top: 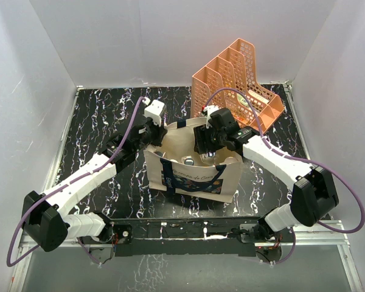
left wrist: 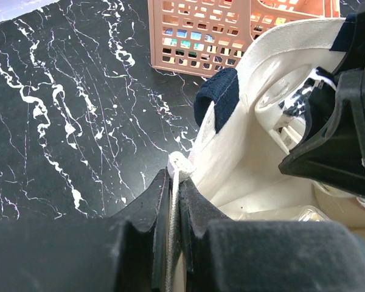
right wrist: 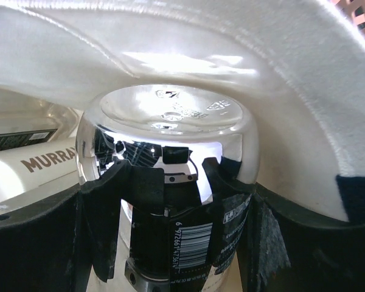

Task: Place the personal care products into the canvas bag
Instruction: Pick up the care product from the canvas bag.

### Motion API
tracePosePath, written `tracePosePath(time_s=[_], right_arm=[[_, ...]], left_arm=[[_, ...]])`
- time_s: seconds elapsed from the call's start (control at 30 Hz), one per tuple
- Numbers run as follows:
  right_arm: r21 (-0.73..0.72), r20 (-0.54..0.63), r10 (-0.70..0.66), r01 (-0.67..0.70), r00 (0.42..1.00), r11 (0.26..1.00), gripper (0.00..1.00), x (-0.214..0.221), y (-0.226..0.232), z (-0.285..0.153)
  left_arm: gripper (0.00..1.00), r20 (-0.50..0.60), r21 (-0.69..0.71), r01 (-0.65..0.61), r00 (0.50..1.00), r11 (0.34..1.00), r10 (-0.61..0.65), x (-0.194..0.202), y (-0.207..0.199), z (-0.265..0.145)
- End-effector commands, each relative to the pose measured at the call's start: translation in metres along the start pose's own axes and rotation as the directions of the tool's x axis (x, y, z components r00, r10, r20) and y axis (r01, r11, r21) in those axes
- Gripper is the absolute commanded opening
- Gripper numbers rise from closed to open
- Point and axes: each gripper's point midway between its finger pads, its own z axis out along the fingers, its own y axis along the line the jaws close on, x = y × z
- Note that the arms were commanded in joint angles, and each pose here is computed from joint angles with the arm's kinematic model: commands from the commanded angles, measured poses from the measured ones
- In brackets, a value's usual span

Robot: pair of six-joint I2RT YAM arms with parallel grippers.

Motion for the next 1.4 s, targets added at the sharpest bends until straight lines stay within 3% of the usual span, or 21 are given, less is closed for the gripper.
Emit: tracePosePath(time_s=[0.0, 0.5, 0.73, 0.83, 0.9, 0.97, 1.03, 1.1, 1.17, 1.37], right_arm=[[-0.027, 0.271, -0.022, 0.03, 0.962, 0.999, 0.08, -0.086, 0.009, -0.036], [-0.103, 0.479, -0.031, 0.091, 0.877, 0.991, 0.08, -0.165, 0.033, -0.077], [-0.102, 0.558, 0.016, 0.049, 0.83, 0.994, 0.08, -0.202, 0.034, -0.112], [-0.096, 0.597, 0.024, 0.042, 0.802, 0.994, 0.08, -0.211, 0.032, -0.125], [-0.095, 0.614, 0.016, 0.054, 0.789, 0.994, 0.08, -0.213, 0.033, -0.129], [-0.099, 0.624, 0.017, 0.058, 0.781, 0.993, 0.08, -0.219, 0.034, -0.133], [-0.112, 0.648, 0.026, 0.062, 0.761, 0.992, 0.08, -0.231, 0.038, -0.142], [-0.13, 0.673, 0.059, 0.04, 0.737, 0.991, 0.08, -0.245, 0.04, -0.149], [-0.155, 0.692, 0.116, -0.01, 0.713, 0.988, 0.08, -0.262, 0.04, -0.155], [-0.26, 0.703, 0.357, -0.244, 0.615, 0.934, 0.08, -0.305, 0.024, -0.172]], left_arm=[[0.0, 0.024, 0.007, -0.023, 0.999, 1.0, 0.023, -0.01, -0.002, 0.002], [0.0, 0.039, 0.028, -0.033, 0.999, 0.999, 0.032, -0.017, -0.006, 0.005], [0.02, 0.063, 0.073, -0.046, 0.997, 0.996, 0.041, -0.03, -0.014, 0.004], [0.13, 0.092, 0.099, -0.056, 0.995, 0.993, 0.047, -0.043, -0.02, 0.002], [0.28, 0.112, 0.118, -0.068, 0.992, 0.991, 0.055, -0.052, -0.023, 0.0], [0.44, 0.146, 0.123, -0.084, 0.987, 0.989, 0.066, -0.067, -0.025, -0.002], [0.73, 0.187, 0.118, -0.11, 0.978, 0.987, 0.087, -0.082, -0.025, -0.003], [0.9, 0.232, 0.093, -0.125, 0.967, 0.988, 0.1, -0.099, -0.022, -0.003], [0.97, 0.285, 0.092, -0.139, 0.953, 0.986, 0.108, -0.116, -0.024, -0.003], [0.97, 0.367, 0.208, -0.13, 0.929, 0.969, 0.046, -0.147, -0.048, -0.013]])
